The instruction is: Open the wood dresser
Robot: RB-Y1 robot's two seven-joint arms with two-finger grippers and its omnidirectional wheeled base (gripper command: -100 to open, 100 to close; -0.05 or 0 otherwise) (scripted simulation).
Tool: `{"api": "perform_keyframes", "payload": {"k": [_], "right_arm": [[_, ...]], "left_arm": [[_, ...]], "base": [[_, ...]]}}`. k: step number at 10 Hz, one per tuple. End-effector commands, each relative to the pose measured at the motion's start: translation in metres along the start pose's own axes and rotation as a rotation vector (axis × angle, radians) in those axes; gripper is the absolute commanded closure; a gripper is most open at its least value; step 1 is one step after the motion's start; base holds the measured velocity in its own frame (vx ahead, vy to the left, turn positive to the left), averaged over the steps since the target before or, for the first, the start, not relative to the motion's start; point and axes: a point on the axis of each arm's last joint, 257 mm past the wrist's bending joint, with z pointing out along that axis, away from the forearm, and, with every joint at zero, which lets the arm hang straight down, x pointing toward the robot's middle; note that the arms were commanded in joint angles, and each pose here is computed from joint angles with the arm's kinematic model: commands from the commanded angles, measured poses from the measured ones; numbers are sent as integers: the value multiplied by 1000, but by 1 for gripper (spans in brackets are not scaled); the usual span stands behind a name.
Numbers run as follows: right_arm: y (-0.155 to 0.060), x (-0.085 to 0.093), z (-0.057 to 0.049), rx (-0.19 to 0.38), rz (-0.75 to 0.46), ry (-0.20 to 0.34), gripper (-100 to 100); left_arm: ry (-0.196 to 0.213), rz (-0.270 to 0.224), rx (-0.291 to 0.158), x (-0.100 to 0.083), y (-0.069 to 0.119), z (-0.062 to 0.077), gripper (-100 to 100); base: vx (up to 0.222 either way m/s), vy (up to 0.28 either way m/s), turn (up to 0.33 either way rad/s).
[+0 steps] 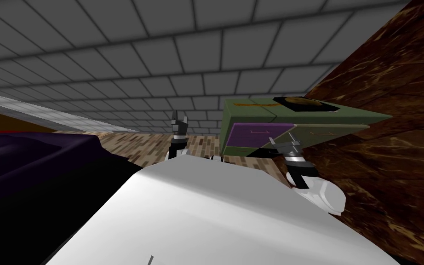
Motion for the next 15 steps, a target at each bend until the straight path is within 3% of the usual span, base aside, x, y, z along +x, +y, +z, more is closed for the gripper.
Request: {"api": "perform_keyframes", "payload": {"k": [1, 7, 9, 15], "right_arm": [[6, 9, -4, -15, -69, 21, -100], [28, 25, -11, -50, -182, 68, -100], [45, 29, -16, -67, -215, 95, -100], [100, 8, -24, -75, -166, 157, -100]], "left_arm": [[0, 0, 0, 0, 0, 0, 0], [0, 0, 0, 0, 0, 0, 0], [0, 0, 0, 0, 0, 0, 0], [0, 0, 0, 0, 0, 0, 0]], "base": [[32, 28, 17], [37, 31, 21], [37, 38, 29], [29, 26, 18]]}}
